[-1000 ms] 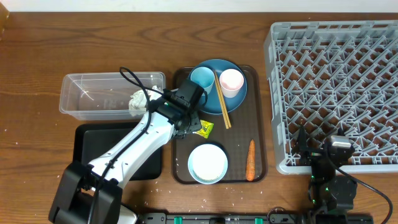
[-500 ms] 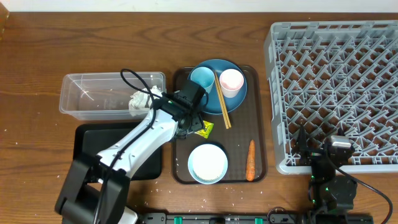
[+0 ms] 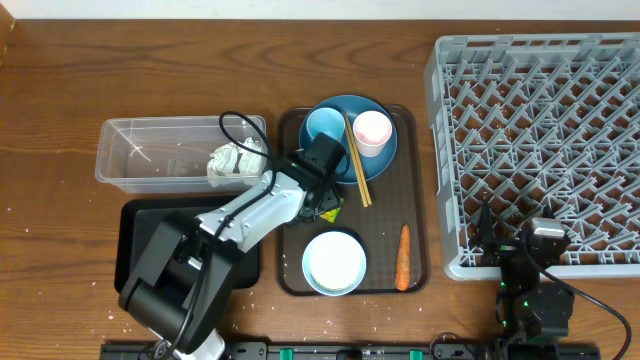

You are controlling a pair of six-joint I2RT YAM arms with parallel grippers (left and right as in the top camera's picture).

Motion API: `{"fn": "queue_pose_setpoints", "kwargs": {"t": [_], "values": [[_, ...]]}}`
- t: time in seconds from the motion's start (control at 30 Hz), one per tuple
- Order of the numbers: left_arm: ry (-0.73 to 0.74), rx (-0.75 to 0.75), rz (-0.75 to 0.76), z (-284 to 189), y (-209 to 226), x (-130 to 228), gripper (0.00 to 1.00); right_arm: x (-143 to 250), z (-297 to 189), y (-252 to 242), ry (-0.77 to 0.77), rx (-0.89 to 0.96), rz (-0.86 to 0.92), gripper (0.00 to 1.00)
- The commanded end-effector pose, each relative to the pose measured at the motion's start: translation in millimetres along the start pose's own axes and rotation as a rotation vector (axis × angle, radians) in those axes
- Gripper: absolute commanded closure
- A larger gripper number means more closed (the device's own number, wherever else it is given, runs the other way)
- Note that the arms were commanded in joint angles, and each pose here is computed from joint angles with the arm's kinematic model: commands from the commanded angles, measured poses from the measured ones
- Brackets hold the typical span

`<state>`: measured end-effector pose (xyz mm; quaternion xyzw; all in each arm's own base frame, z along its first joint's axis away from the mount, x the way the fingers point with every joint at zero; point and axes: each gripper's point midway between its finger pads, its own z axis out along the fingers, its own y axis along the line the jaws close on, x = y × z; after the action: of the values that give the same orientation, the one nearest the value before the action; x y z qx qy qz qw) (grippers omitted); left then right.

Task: Sort waste into correct bins and load items into the dishwasher rack
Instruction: 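Lower the left gripper onto the foil snack packet and grasp it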

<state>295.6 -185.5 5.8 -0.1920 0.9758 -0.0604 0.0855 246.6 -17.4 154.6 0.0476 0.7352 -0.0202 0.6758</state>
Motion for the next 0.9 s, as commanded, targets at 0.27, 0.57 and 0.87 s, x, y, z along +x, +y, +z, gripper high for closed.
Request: {"fn": "queue_pose_setpoints", "kwargs": {"t": [0.27, 0.57, 0.87], "values": [[-0.003, -0.014, 0.021, 5.0, -2.3, 7.5, 0.41, 1.5, 0.1, -1.2, 0.005, 0.005, 0.003, 0.01], [-0.055, -0.050, 0.049, 4.3, -0.4, 5.0, 0.51, 1.5, 0.1, -1.2, 0.005, 0.005, 0.003, 0.01], [-0.045, -0.065, 0.050, 4.2, 3.4, 7.4, 0.71, 1.5, 0.1, -1.2, 0.005, 0.005, 0.003, 0.01]]}}
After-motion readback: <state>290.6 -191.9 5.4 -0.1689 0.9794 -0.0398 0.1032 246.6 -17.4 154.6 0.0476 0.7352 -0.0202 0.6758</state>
